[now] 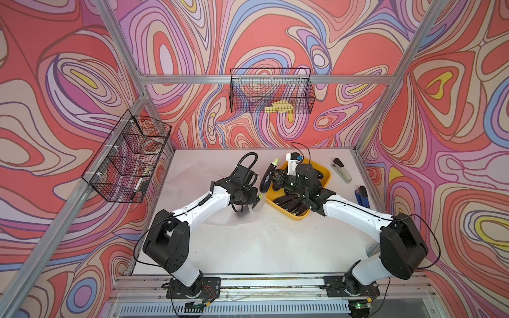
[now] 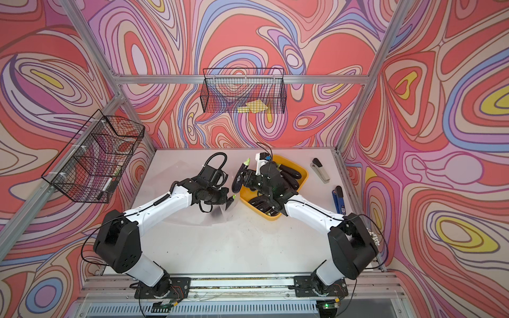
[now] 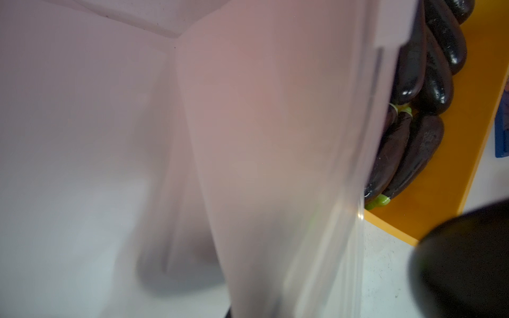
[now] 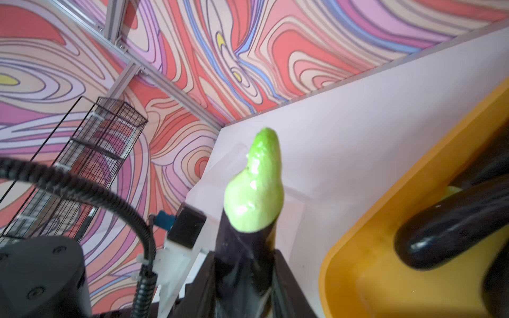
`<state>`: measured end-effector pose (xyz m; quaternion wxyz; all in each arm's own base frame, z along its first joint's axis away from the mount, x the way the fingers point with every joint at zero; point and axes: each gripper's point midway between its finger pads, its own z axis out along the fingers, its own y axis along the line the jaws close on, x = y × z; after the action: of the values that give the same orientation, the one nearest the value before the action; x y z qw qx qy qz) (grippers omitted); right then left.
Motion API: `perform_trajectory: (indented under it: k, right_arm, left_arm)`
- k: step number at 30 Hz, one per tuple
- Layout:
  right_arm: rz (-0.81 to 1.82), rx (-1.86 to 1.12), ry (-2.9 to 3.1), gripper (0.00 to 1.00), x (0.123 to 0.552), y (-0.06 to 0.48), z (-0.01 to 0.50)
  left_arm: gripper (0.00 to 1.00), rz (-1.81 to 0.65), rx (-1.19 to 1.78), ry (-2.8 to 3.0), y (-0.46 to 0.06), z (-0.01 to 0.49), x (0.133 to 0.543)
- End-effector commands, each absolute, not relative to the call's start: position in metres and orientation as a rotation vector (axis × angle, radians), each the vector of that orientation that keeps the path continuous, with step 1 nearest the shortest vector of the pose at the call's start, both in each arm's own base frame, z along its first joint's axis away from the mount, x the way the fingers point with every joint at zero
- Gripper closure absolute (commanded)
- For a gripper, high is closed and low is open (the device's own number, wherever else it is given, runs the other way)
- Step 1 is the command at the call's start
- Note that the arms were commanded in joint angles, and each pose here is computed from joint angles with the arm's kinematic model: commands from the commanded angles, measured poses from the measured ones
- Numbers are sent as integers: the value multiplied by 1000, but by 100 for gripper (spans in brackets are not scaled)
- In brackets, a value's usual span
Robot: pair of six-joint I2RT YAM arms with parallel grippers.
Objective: Place the eggplant in a zip-top bag and seal the zipper
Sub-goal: Place the eggplant in the zipper food storage bag.
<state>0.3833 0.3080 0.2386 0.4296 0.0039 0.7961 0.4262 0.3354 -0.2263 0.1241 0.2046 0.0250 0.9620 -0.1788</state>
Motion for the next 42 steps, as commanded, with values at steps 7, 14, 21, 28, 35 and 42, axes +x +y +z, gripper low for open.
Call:
perform_trajectory:
  k: [7,14,21,28,35,42]
  right_arm:
    - [1159,64,2130,70,356,327,175]
    - [1214,133,2145,69,354,337,156]
    - [1250,170,2125,66,358,362,152]
    - [1220,120,2036,61,347,358,176]
    - [1127,-35,2029,57,329,353,186]
    - [1132,-39,2125,57,323,362,151]
  left_arm:
    - [100,-560,14,2673,-225,136,337]
    - [100,-653,33,2660,-233,147,331]
    - [100,-699,3,2657,-232,152,322]
    - [100,-667,-47,2689,-226,143,327]
    - [100,-681,-76,2670,-223,149,338]
    - [100,-715,-68,2634,-227,160,343]
